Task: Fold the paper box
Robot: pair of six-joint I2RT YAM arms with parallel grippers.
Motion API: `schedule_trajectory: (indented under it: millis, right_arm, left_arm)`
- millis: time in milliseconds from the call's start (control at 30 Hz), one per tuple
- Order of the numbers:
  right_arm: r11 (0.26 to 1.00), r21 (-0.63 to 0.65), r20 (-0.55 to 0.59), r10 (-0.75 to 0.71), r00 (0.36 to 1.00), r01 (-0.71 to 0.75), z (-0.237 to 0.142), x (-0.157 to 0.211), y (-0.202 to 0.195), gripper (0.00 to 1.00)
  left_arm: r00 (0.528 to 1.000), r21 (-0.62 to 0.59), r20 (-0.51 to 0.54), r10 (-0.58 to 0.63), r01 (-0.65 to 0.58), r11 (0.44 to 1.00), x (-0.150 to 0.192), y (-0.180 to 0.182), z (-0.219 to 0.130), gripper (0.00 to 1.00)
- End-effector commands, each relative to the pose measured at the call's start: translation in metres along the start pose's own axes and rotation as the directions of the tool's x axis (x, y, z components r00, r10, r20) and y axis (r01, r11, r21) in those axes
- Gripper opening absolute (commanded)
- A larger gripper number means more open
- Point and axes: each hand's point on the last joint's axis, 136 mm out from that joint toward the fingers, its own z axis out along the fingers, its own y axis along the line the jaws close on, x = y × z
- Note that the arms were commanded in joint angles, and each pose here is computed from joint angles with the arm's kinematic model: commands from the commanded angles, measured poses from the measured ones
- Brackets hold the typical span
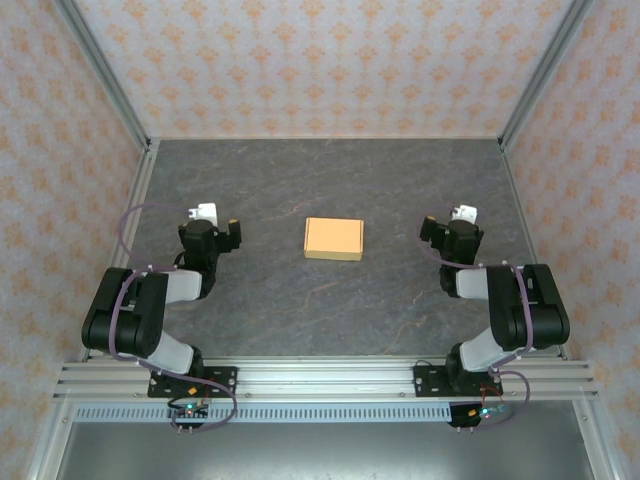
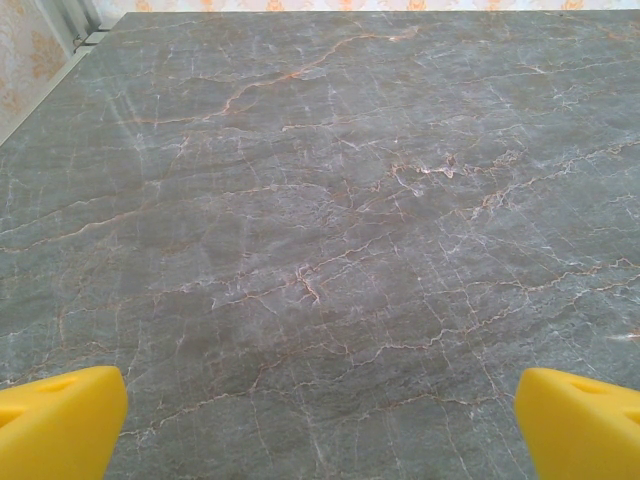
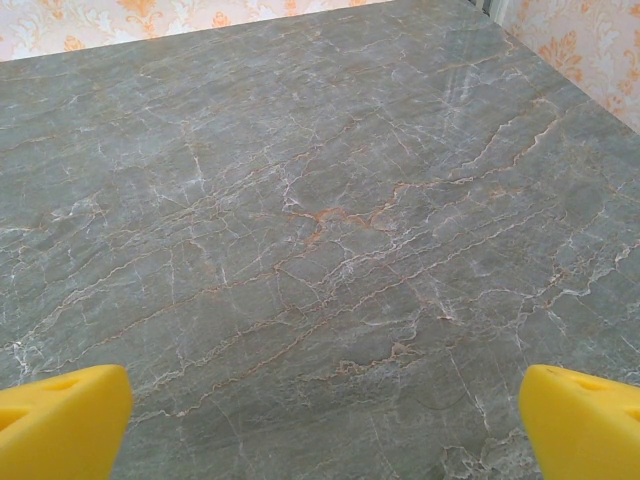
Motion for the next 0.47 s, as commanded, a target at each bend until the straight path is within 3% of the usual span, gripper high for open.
schedule_trajectory:
  millis: [0, 433]
  right_arm:
    - [1.000, -0.014, 0.019, 0.018, 1.000, -0.018, 0.0009, -0.0089, 0.0036, 0.99]
    - [1.000, -0.014, 0.018, 0.018, 1.000, -0.018, 0.0010, -0.0090, 0.0036, 0.99]
  left_arm:
    - [0.999, -0.006, 0.045, 0.004, -0.004, 1.000, -0.0134, 0.0017, -0.0003, 1.00]
    - [0.999, -0.007, 0.047, 0.004, -0.004, 1.000, -0.0143, 0.0018, -0.0001, 1.00]
